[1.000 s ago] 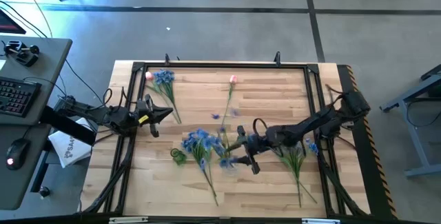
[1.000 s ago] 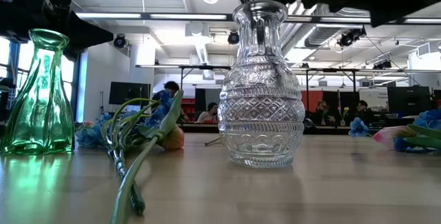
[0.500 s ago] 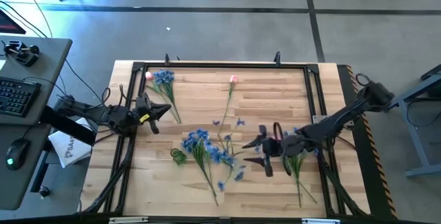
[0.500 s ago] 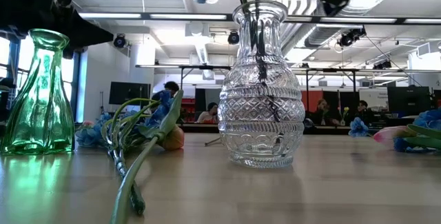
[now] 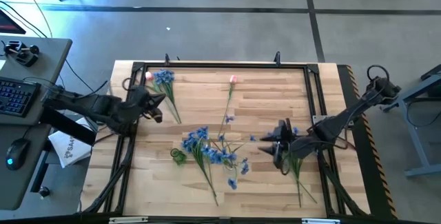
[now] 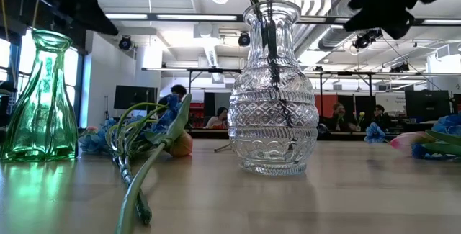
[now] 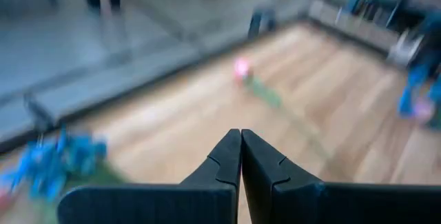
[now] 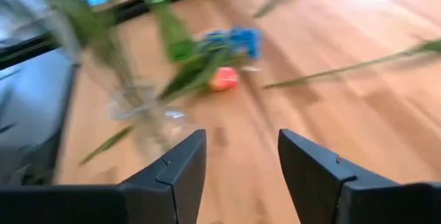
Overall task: Sort flowers into vase by color
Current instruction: Put the top left pink flower into the green vase
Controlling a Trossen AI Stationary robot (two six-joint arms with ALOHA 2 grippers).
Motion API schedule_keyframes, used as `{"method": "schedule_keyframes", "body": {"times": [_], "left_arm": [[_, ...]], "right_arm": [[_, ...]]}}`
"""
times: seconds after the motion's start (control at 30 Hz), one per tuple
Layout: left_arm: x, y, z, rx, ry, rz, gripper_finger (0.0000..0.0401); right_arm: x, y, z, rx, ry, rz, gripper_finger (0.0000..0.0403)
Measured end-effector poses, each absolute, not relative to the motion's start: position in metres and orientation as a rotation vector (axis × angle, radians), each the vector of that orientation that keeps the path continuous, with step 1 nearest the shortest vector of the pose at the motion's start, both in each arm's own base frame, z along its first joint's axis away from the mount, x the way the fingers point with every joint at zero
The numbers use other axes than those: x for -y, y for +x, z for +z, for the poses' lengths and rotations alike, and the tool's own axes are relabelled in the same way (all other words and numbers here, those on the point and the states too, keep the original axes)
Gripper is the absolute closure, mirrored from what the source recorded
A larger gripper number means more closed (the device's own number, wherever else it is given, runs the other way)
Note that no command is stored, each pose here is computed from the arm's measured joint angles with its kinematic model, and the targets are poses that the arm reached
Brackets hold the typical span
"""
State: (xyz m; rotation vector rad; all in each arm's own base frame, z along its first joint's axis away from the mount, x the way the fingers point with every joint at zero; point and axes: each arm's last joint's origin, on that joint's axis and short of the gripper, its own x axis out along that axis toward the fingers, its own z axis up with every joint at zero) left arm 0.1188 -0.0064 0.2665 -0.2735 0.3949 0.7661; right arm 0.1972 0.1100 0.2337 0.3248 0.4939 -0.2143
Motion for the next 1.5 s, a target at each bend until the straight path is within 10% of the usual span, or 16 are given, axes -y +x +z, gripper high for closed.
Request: {"method": "schedule_keyframes", "body": {"times": [0.47, 1.0, 1.5], "left_arm": [[-0.024, 0.149, 0.229, -0.951, -0.468, 1.234, 0.0391], [-0.116, 0.164, 0.188, -1.159, -0.646, 1.371, 0.0239], [-0.173, 0.155, 0.144, -1.195, -0.87, 1.456, 0.0269]], "right_arm": [[-0.122, 0.22, 0.168, -0.649, 0.174, -0.423, 0.0233], [-0.123, 0.224, 0.152, -0.664, 0.105, -0.476, 0.0233], [-0.123, 0.224, 0.153, -0.648, 0.084, -0.487, 0.0233]]}}
